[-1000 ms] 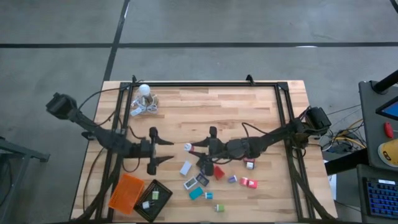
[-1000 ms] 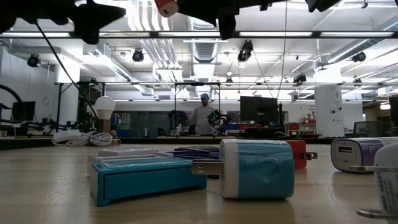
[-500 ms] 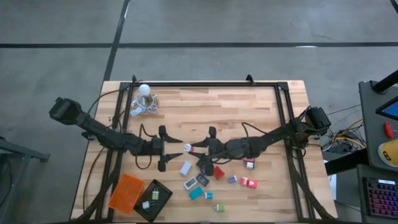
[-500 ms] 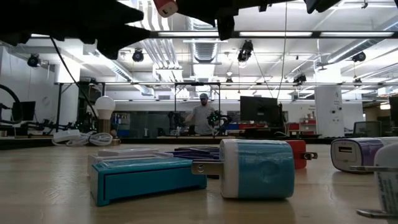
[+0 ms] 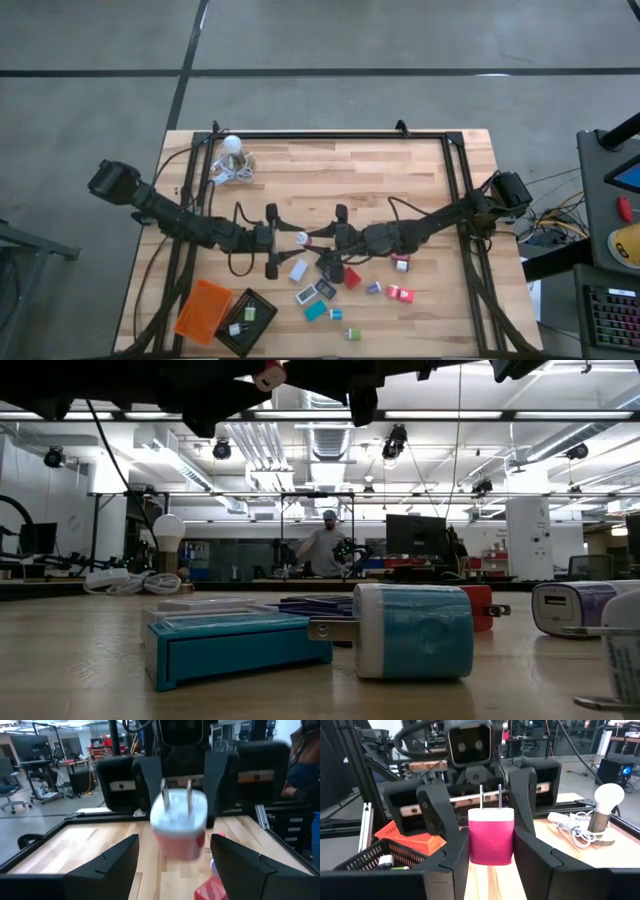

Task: Pick & Place Office items
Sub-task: Put the top pink white charger adapter into the black basket

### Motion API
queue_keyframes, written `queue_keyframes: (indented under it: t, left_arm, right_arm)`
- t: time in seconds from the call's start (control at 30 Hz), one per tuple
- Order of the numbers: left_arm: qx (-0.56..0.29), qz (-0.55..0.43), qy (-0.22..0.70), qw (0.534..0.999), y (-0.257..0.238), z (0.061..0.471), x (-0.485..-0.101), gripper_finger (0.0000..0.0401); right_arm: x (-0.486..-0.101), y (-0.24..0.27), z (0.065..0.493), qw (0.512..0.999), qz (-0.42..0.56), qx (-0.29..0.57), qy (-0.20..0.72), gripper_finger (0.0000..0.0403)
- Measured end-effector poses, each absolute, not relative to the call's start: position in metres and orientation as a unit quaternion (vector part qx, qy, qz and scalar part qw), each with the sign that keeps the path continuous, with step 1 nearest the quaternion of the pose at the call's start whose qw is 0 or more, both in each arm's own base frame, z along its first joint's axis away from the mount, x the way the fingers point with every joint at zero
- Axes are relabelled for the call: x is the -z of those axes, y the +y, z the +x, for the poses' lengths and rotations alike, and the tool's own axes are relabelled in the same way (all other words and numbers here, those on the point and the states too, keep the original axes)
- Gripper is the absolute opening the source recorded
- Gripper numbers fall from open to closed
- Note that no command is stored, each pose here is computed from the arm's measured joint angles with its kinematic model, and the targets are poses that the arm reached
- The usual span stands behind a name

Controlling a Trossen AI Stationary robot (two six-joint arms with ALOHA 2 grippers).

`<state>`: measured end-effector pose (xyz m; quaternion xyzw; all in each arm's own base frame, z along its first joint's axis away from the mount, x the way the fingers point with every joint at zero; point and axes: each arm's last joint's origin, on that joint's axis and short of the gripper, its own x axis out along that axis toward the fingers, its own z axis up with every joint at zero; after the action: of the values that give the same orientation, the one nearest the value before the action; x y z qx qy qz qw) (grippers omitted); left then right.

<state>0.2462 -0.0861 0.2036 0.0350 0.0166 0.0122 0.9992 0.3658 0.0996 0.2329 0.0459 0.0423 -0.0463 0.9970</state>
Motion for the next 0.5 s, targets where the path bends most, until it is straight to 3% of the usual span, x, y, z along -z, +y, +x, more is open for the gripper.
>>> queue_keyframes:
  t: [0.27,0.5]
  left_arm:
    - [0.040,0.021,0.014,0.999,-0.0838,0.2493,-0.2053,0.0252]
    - [0.033,0.010,0.021,0.999,-0.0801,0.2505,-0.2040,0.0252]
  right_arm:
    - [-0.2326,0.0998,0.3658,0.997,0.045,0.046,0.044,0.0130]
    - [-0.2328,0.0995,0.3659,0.997,0.045,0.047,0.043,0.0130]
